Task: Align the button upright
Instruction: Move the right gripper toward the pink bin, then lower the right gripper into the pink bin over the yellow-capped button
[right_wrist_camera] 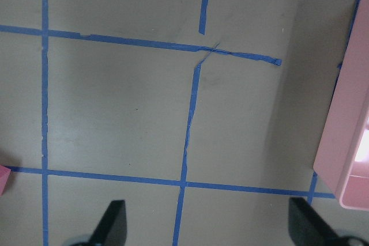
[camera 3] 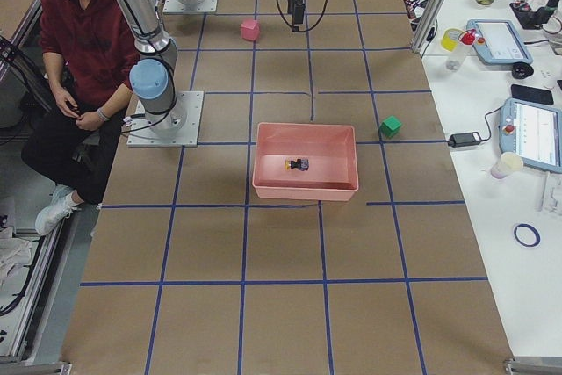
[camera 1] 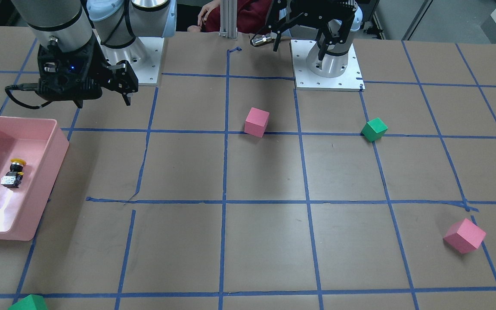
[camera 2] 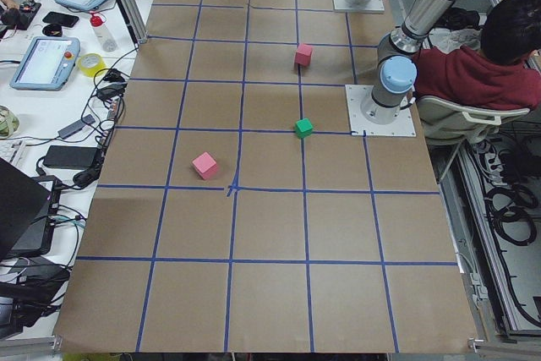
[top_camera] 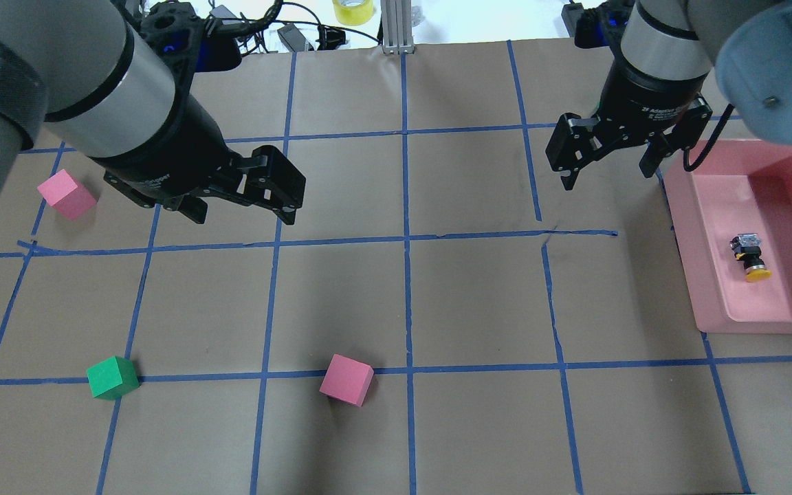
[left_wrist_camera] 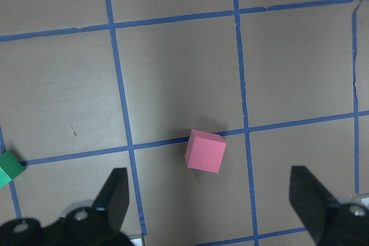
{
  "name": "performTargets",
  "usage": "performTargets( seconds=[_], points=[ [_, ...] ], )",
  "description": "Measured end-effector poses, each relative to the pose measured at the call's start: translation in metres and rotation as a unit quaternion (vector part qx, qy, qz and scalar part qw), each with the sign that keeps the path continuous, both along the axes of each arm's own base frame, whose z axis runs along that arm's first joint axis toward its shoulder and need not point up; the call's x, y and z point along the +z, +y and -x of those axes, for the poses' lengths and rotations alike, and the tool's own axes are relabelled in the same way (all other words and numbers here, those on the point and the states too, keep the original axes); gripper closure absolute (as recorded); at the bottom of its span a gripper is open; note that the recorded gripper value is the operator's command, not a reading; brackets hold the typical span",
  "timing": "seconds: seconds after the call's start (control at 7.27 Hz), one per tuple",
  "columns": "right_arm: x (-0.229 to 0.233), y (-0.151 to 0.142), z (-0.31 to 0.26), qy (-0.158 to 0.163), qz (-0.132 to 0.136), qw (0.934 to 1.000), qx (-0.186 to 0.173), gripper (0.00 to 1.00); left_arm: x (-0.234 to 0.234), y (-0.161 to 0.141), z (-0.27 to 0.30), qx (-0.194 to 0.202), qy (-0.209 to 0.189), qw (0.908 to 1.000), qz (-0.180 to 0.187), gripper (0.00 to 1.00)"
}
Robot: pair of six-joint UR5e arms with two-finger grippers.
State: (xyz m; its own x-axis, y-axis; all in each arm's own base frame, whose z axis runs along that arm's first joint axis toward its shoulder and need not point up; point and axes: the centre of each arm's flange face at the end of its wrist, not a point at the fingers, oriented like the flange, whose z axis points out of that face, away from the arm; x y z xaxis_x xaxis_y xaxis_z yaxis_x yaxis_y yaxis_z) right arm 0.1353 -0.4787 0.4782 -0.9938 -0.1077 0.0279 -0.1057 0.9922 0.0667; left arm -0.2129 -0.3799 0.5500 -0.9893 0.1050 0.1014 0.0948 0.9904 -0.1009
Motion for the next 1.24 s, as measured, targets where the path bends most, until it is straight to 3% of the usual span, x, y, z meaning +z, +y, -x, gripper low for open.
performTargets(
  seconds=[0.41,0.69,0.96,1.24],
  points=[
    [-0.003,-0.012,0.044,0.002,-0.002,0.9994,-0.033,0.00,0.000,0.001,0.000,0.000,0.000,1.0000,0.001,0.00],
    [-0.019,-0.031,0.124,-0.006,-0.014,0.9991,-0.039,0.00,0.001,0.001,-0.001,0.001,0.001,1.0000,0.001,0.00],
    [-0.067,-0.048,0.238,-0.022,-0.012,0.9990,-0.038,0.00,0.001,0.001,-0.001,0.001,0.001,1.0000,0.001,0.00],
    [-0.127,-0.049,0.293,-0.012,0.007,0.9995,-0.029,0.00,0.001,0.001,-0.001,0.001,0.000,1.0000,0.001,0.00]
  ],
)
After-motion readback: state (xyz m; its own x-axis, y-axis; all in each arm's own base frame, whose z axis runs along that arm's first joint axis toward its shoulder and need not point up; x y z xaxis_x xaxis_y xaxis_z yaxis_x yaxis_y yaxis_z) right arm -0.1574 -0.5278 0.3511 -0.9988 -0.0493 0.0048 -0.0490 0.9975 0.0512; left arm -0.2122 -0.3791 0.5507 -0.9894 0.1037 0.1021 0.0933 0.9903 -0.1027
